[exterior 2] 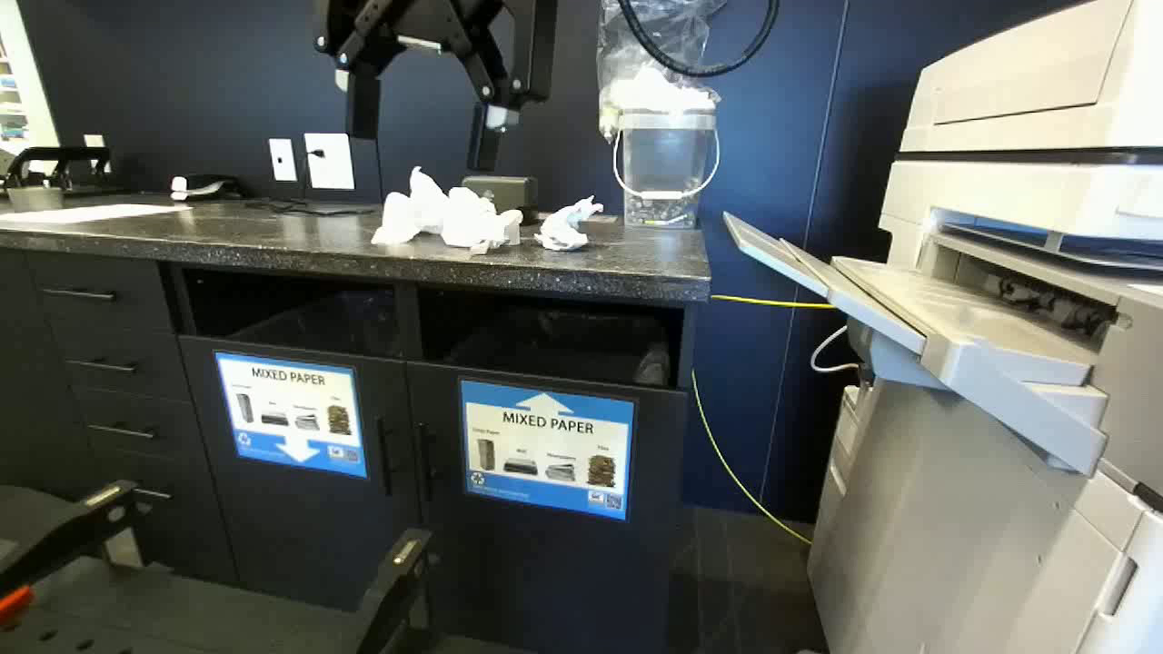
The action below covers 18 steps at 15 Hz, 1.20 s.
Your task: Throw two of the papers on the countertop into the bin on the right
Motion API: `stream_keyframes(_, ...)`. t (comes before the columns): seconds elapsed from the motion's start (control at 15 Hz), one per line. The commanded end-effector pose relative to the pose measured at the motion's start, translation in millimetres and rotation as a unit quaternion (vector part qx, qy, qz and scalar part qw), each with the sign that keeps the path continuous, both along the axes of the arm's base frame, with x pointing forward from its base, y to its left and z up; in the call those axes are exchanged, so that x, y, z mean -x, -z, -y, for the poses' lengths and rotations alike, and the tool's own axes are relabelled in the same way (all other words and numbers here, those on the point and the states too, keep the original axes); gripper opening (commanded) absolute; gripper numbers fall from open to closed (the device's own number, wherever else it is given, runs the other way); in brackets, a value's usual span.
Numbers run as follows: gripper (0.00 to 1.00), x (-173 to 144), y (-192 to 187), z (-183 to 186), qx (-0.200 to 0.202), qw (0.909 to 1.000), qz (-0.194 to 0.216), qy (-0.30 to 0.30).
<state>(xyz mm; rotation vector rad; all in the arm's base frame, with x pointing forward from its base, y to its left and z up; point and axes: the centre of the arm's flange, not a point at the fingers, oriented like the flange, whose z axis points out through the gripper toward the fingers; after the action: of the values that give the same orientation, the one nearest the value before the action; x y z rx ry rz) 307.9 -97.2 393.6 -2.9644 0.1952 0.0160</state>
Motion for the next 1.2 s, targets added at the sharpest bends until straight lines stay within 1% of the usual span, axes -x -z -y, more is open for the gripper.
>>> stream_keyframes(0.0,1.0,0.0,-0.1,0.0,0.0,1.0,0.0,0.0)
stream_keyframes(0.4,1.0,-3.7,-2.1,0.1,0.001,1.0,0.001,0.001)
stream_keyframes(0.6,1.0,-40.6,-21.6,1.9,-0.004,0.9999,0.009,0.008)
stream_keyframes(0.8,1.0,-85.9,-41.8,2.7,-0.013,0.9997,0.016,0.016)
stream_keyframes(0.93,1.0,-122.2,-52.5,1.8,-0.021,0.9995,0.018,0.013)
stream_keyframes(1.13,1.0,-179.5,-57.9,-5.8,-0.032,0.9992,0.004,0.022)
